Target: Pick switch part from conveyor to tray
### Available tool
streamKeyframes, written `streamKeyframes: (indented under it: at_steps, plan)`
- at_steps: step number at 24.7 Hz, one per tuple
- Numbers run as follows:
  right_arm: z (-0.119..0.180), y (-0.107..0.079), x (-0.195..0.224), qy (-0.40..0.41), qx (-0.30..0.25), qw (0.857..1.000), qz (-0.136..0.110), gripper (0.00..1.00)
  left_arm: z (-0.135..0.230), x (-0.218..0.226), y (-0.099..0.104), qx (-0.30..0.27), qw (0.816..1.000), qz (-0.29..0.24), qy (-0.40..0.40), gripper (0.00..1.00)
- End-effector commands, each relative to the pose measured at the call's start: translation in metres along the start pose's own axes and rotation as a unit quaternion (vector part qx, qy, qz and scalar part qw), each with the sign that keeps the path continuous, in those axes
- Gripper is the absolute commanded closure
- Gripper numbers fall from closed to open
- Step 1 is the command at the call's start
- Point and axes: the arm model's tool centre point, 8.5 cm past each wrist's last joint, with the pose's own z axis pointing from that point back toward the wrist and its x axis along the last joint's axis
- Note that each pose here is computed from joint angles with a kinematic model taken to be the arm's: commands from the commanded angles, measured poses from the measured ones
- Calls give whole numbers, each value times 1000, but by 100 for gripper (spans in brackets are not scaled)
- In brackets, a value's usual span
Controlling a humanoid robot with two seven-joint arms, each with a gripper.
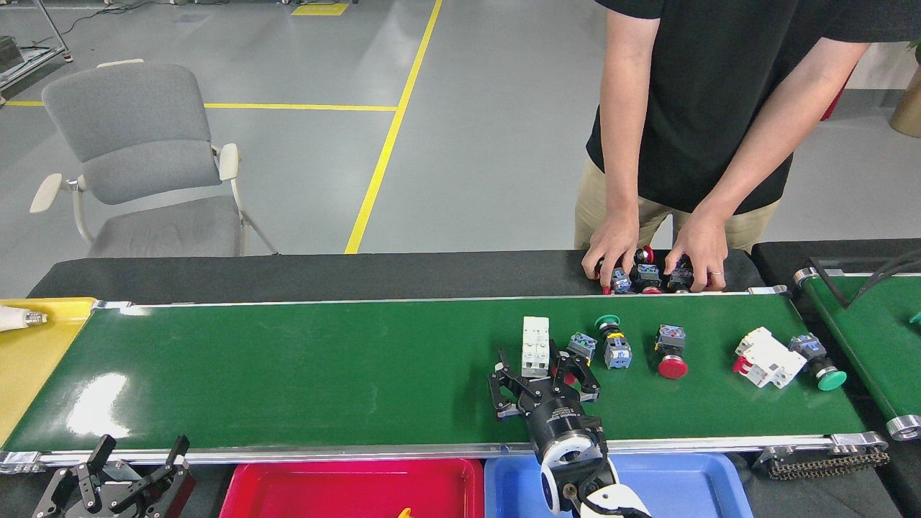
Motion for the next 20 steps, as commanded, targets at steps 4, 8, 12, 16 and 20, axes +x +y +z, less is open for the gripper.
streamKeyframes:
  at_steps: [4, 8, 12, 16, 20]
  plan:
    - [-3, -19, 1, -2, -24, 1000, 1, 96, -1, 2, 4, 7, 1000, 1, 0, 0]
    - [12, -54, -20, -5, -85, 996, 18, 96, 0, 0, 5, 8, 1000, 1, 3, 0]
    - [74, -53, -56, -13, -109, 993, 53, 89, 3, 0, 2, 4, 1000, 1, 4, 0]
    - [135, -8, -93, -32, -107, 991, 73, 84, 9, 2, -3, 0, 1000, 9, 9, 0]
    - [183, 24, -126, -35, -93, 995, 31, 79, 9, 2, -3, 0, 1000, 11, 10, 0]
